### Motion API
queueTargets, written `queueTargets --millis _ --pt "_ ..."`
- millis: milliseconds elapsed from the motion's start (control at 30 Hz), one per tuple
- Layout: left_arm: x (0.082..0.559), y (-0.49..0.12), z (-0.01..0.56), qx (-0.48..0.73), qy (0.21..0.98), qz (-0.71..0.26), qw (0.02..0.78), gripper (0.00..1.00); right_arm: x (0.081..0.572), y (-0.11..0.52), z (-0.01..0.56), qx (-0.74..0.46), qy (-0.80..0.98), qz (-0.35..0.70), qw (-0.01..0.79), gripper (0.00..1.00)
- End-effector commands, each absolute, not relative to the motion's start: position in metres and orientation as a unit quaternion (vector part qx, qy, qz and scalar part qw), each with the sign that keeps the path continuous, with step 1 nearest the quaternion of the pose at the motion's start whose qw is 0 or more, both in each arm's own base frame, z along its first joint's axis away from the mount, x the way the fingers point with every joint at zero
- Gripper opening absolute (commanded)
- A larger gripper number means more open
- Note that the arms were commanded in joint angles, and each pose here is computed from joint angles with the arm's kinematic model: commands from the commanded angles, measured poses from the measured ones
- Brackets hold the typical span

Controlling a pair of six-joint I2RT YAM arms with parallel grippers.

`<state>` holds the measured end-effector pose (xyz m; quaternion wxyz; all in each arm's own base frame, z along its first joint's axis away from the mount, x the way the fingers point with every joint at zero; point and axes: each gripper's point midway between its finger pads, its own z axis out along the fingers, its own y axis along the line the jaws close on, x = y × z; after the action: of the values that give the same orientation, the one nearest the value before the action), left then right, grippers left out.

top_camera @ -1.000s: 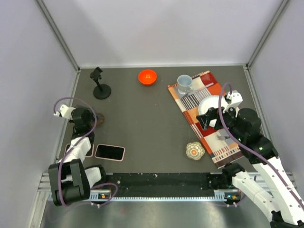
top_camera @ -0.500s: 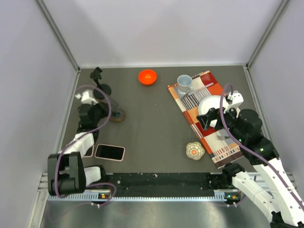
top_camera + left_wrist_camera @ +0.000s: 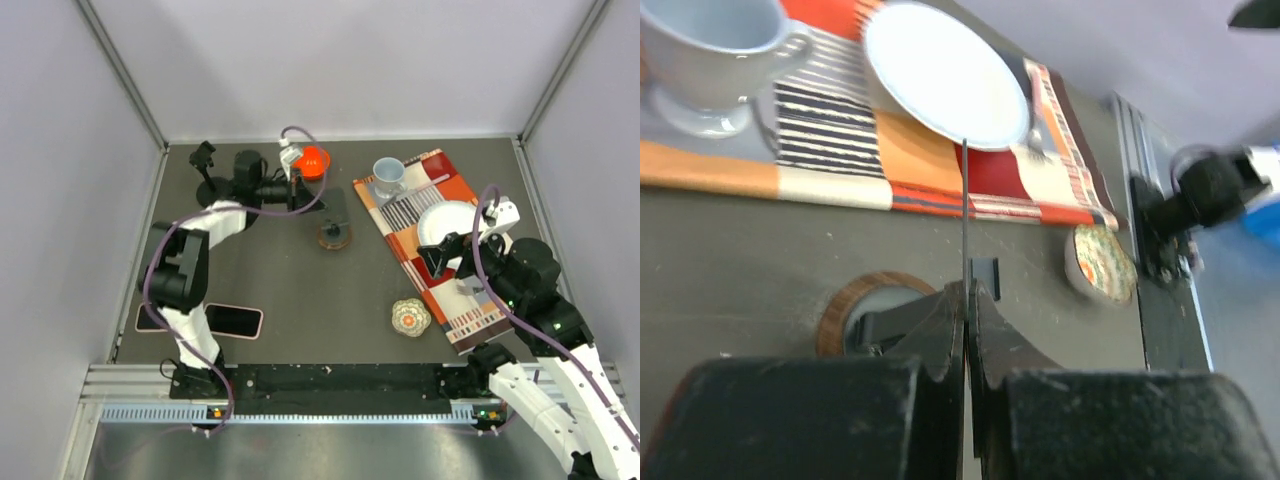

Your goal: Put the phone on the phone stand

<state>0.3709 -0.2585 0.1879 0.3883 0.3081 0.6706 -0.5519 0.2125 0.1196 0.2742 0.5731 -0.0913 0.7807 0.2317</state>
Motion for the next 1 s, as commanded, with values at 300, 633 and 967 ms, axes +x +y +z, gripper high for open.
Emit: queueTargets --millis 300,633,967 --pt "0.4 -0.308 0.183 0.449 0.589 -0.602 0.3 0.0 0.208 0.117 0.289 -0.097 0.773 0.231 0.582 0.99" --pt "0.398 -0.337 0.165 0.446 0.603 -0.595 0.288 0.0 0.21 0.117 0.289 -0.097 0.775 0.227 0.582 0.99" --pt "0.394 -0.348 0.187 0.429 0.55 -0.656 0.288 0.0 0.207 0.116 0.297 -0.1 0.769 0.229 0.589 0.99"
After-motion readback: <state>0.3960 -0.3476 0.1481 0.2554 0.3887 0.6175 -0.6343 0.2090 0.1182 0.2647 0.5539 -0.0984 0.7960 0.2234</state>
